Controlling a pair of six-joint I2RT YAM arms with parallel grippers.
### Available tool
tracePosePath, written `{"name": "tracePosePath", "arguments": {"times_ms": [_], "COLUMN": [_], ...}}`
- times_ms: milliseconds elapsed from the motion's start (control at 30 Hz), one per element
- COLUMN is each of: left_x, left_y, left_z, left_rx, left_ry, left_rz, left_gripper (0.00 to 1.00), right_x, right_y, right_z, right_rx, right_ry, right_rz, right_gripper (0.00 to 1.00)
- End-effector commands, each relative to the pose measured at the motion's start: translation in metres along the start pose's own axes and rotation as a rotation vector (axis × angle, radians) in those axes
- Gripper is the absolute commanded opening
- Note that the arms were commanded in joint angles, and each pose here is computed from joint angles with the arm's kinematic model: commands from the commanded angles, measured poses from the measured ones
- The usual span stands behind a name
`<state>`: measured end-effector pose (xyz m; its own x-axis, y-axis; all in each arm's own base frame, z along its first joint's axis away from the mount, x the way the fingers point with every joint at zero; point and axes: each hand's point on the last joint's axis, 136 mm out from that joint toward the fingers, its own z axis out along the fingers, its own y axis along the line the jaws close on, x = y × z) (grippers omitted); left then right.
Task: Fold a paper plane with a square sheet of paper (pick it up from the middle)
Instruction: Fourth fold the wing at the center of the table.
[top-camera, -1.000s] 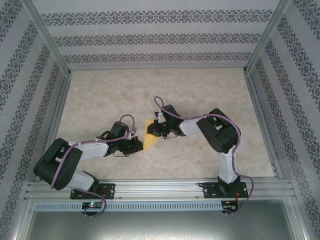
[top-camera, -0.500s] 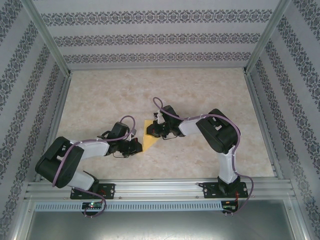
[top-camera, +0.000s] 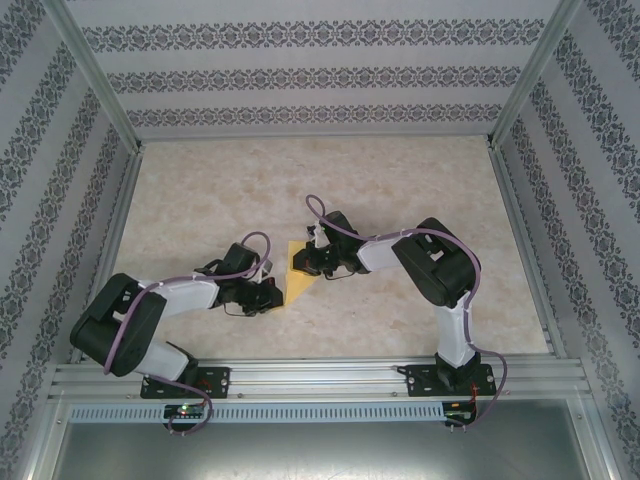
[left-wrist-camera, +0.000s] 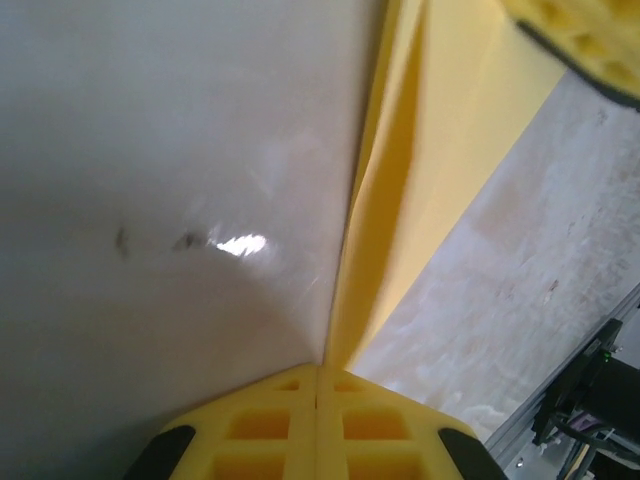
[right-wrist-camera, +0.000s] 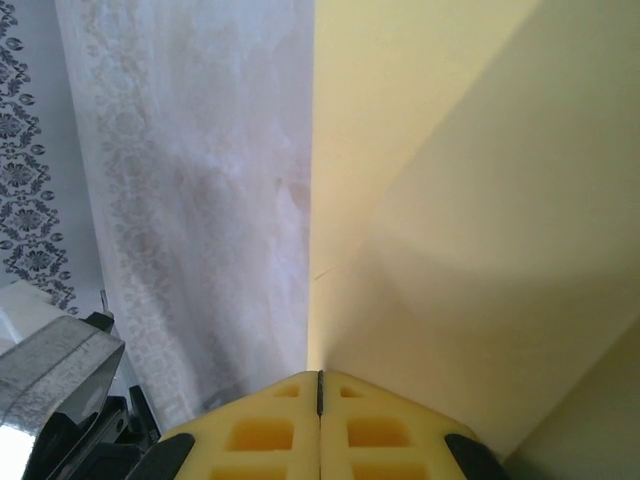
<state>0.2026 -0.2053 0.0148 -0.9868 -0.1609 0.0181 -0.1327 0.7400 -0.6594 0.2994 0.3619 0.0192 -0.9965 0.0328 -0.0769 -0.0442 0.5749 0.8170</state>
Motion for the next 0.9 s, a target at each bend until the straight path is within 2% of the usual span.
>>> {"name": "tracePosePath", "arguments": {"times_ms": [0,133,300,467,567,700,867], "left_x": [0.035,0.014,-0.021,-0.053,-0.065,-0.067,-0.061], "left_y": [0.028,0.004,-0.035,-0.071,-0.078,-0.069,-0.04], "left_z": [-0.009,-0.035,-0.058,-0.04,-0.028,-0.009,0.009], "left_rx": [-0.104,-0.075,0.012,0.166,0.215,0.223,0.14], "left_ry": [0.101,-0.04,-0.179,-0.174,-0.169,-0.131,-0.105], "left_rz": [-0.067,-0.012,0.042,0.041,0.021,-0.006,-0.054], "left_gripper": [0.11,0.2,0.24,0.19,0.18,0.17,0.16], "right_x": [0.009,0.009,0.01,0.012,0.013,0.013,0.012], "right_y": [-0.043,-0.044,-0.045,-0.046,-0.047,-0.048,-0.047], "right_z": [0.002,0.002,0.002,0.002,0.002,0.004,0.004], "right_rx": [0.134,0.137,0.136,0.137,0.139,0.137,0.134], "right_ry": [-0.001,0.0,0.002,0.002,0.004,0.006,0.005], "right_rz": [0.057,0.057,0.059,0.057,0.059,0.062,0.063], "right_gripper": [0.05,0.05,0.05,0.05,0.05,0.05,0.05]}}
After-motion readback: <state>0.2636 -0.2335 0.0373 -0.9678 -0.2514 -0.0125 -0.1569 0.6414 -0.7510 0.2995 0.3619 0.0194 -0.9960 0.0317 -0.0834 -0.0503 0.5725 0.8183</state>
